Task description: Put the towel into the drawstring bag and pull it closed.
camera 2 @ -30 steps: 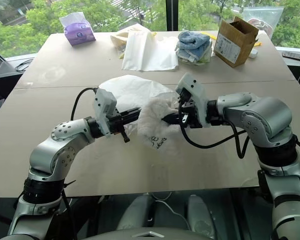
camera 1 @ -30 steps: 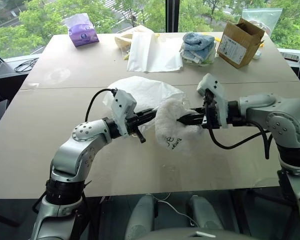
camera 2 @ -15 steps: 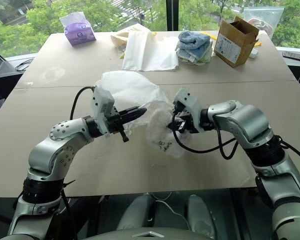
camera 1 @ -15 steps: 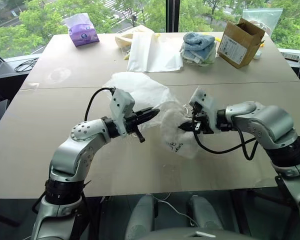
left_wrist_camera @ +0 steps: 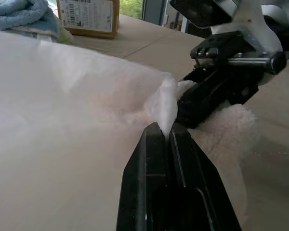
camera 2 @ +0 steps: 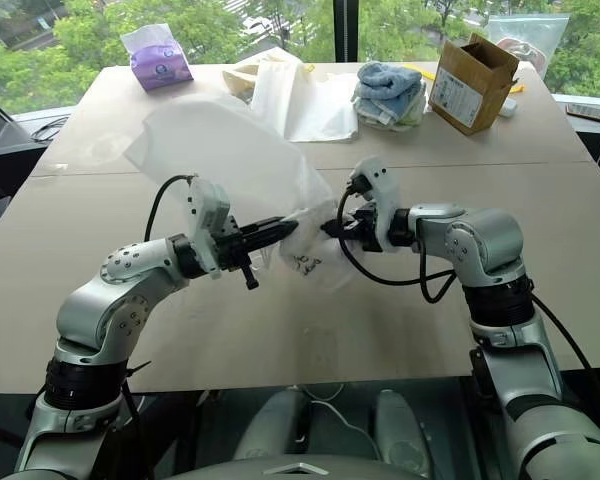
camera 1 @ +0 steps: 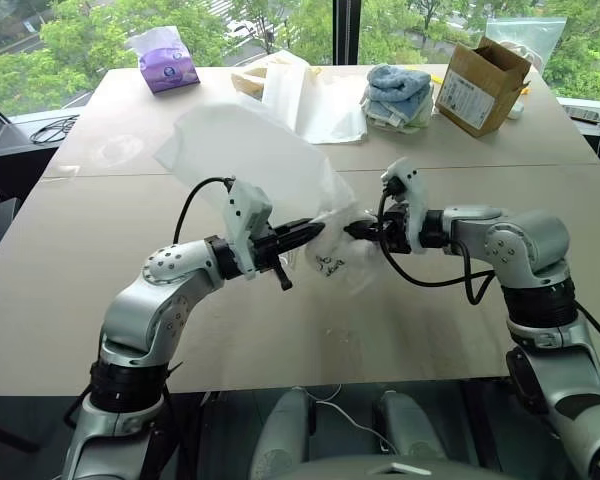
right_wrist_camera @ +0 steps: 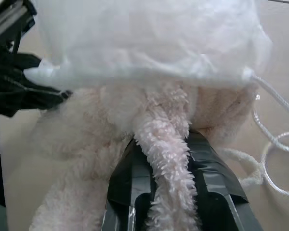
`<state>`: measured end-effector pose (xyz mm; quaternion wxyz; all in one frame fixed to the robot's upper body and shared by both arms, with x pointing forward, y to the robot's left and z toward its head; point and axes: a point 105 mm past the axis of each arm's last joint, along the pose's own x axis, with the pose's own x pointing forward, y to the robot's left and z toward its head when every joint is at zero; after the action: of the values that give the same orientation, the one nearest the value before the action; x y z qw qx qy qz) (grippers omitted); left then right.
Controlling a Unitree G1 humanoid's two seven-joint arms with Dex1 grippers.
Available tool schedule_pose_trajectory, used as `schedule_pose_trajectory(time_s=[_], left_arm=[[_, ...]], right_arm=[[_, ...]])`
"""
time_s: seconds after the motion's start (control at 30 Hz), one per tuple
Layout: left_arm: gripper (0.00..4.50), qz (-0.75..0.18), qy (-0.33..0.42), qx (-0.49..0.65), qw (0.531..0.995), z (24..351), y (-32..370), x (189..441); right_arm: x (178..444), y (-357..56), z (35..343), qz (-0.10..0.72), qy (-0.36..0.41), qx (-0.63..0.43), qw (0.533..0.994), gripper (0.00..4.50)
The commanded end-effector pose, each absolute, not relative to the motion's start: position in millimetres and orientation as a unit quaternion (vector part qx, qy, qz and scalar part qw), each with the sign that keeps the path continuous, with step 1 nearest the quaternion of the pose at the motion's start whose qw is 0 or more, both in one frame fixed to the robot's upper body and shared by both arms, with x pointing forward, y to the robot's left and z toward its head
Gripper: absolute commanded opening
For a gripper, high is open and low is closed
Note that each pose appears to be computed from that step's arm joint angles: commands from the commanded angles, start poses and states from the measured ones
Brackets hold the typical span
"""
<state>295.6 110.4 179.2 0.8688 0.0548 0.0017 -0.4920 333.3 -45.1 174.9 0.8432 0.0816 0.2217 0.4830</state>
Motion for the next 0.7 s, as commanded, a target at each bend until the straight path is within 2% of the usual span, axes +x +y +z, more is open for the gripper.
schedule_pose_trajectory(time_s=[0.03, 0.2, 0.4, 0.53, 0.63, 0.7], left_arm=[[0.0, -0.522, -0.006, 0.059, 0.851, 184, 101, 283], [0.0, -0.524, -0.009, 0.053, 0.85, 185, 98, 282], [0.0, -0.529, -0.017, 0.025, 0.848, 188, 94, 283], [0.0, -0.531, -0.017, -0.006, 0.847, 184, 91, 285], [0.0, -0.533, -0.019, -0.025, 0.845, 182, 88, 288], [0.0, -0.535, -0.023, -0.031, 0.844, 184, 86, 290]], right_arm=[[337, -51, 191, 0.463, 0.199, 0.154, 0.85, 0.1], [344, -49, 191, 0.425, 0.202, 0.252, 0.845, 0.1], [346, -36, 185, 0.401, 0.218, 0.382, 0.804, 0.1], [347, -30, 193, 0.397, 0.19, 0.477, 0.76, 0.1], [349, -28, 197, 0.387, 0.181, 0.513, 0.744, 0.1], [339, -20, 200, 0.411, 0.178, 0.491, 0.747, 0.1]])
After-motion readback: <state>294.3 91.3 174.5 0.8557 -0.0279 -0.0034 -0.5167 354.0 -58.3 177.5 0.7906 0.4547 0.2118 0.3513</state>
